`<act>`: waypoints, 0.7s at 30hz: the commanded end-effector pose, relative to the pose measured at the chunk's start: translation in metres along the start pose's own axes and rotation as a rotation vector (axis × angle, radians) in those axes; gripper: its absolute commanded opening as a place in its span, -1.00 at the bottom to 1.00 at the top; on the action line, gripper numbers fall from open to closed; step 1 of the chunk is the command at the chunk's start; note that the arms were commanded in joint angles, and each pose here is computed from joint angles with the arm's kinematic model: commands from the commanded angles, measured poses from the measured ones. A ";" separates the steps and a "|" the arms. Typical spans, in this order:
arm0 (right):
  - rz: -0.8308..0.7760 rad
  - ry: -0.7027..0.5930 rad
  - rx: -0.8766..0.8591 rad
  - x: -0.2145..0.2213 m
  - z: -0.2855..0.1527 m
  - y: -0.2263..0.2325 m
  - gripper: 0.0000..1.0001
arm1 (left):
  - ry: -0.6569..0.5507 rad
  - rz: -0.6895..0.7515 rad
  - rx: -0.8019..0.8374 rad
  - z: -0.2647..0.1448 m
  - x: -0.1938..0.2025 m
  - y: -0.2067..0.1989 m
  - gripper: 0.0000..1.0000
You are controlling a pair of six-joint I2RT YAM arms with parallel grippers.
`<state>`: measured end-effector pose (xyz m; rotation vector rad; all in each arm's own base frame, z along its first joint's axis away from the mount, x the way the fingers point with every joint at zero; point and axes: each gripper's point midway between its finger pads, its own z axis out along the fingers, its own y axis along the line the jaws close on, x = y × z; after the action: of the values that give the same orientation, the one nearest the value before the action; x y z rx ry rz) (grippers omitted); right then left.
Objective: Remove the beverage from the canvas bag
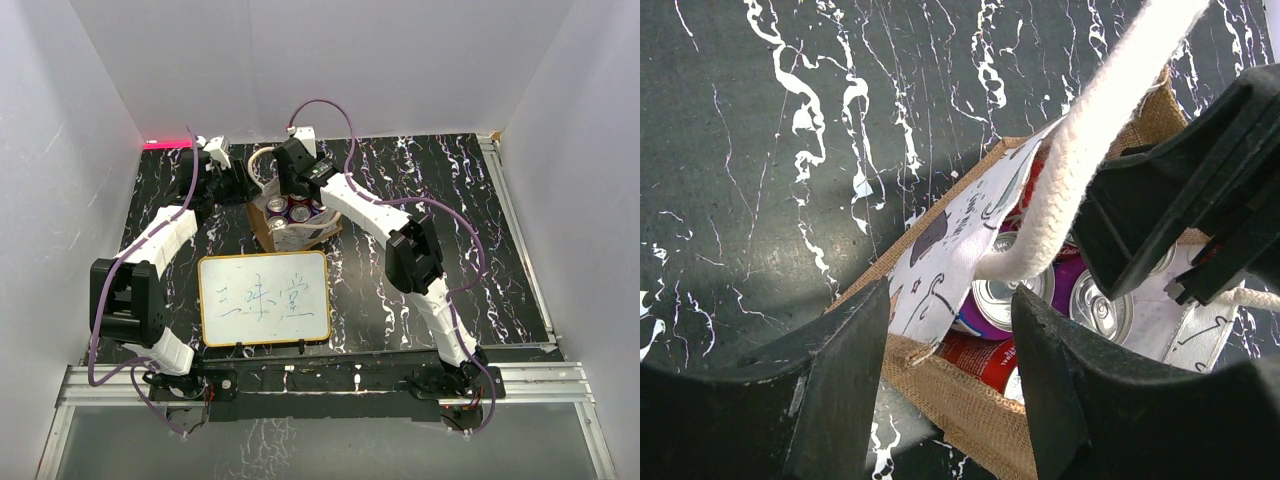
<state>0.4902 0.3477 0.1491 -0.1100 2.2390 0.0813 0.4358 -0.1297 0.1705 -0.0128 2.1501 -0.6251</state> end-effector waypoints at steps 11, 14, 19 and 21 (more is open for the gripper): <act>-0.047 0.060 0.021 0.022 0.007 -0.002 0.45 | -0.047 0.015 0.026 -0.006 -0.020 -0.008 -0.01; -0.051 0.043 0.007 0.013 0.001 0.000 0.50 | -0.046 0.014 0.024 -0.006 -0.020 -0.008 -0.01; -0.033 -0.017 -0.065 -0.016 -0.014 0.012 0.55 | -0.039 0.010 0.029 -0.004 -0.018 -0.008 -0.02; -0.029 -0.039 -0.084 -0.025 -0.020 0.015 0.55 | -0.038 0.010 0.028 -0.004 -0.018 -0.008 -0.02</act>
<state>0.4882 0.3494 0.1445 -0.1537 2.2559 0.0760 0.4360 -0.1287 0.1705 -0.0154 2.1498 -0.6244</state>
